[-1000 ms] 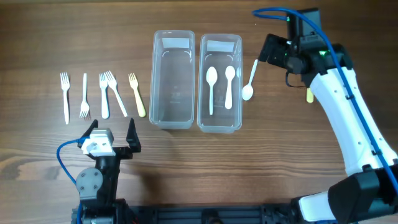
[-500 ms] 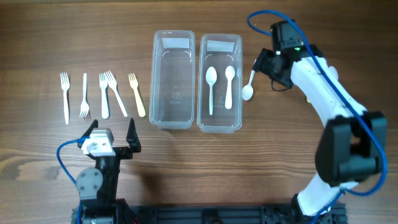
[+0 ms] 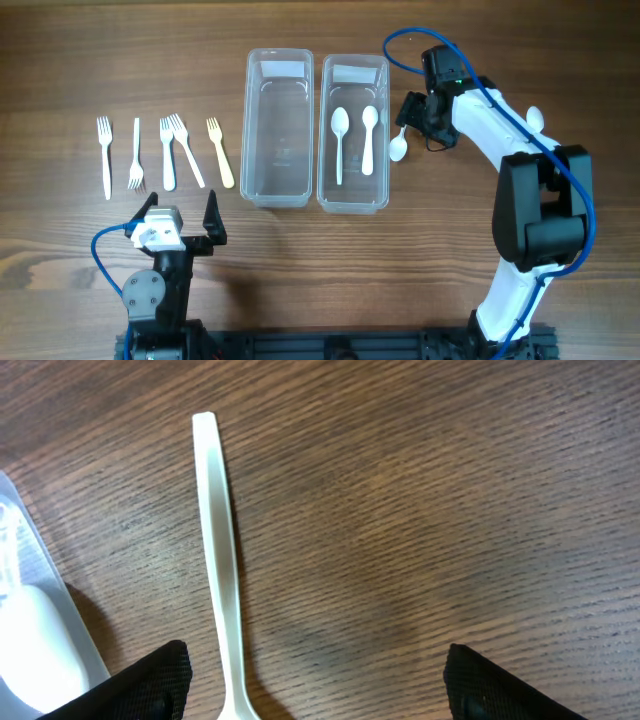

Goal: Pack container
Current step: 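Lower the right gripper onto the thin white spoon and grasp it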

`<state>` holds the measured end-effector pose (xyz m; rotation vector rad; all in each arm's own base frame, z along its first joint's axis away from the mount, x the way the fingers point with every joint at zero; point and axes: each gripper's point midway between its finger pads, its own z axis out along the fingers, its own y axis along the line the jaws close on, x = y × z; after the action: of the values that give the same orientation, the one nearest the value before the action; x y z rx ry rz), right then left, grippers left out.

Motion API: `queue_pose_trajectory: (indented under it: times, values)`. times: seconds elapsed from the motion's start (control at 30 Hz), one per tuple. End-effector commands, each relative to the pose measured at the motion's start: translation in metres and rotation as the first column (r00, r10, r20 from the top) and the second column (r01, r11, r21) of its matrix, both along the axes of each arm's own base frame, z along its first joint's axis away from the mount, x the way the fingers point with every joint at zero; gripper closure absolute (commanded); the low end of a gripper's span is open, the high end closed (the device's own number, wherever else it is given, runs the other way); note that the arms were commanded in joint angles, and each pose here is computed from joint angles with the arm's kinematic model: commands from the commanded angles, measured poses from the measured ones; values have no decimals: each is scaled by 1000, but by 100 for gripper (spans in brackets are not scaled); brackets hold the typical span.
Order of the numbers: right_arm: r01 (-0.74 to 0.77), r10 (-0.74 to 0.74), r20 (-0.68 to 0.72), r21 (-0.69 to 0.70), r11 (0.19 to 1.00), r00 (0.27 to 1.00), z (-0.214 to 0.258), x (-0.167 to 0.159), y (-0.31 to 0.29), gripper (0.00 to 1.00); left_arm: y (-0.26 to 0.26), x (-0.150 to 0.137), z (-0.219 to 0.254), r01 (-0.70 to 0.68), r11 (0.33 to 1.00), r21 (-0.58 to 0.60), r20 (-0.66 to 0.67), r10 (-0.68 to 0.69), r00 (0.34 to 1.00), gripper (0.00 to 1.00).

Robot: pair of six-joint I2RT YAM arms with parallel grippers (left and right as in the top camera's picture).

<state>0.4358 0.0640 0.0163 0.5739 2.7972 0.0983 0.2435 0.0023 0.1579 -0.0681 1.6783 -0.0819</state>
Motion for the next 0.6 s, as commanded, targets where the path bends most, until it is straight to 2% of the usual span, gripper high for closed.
queue_pose_trajectory:
  times: [0.0, 0.57]
  values:
    - [-35, 35, -13, 4, 999, 999, -6, -3, 2, 22, -4, 0, -1, 24, 1000, 17, 2, -24, 1000, 0]
    - [-42, 42, -26, 13, 999, 999, -24, -15, 2, 25, -4, 0, -1, 24, 1000, 17, 2, -24, 1000, 0]
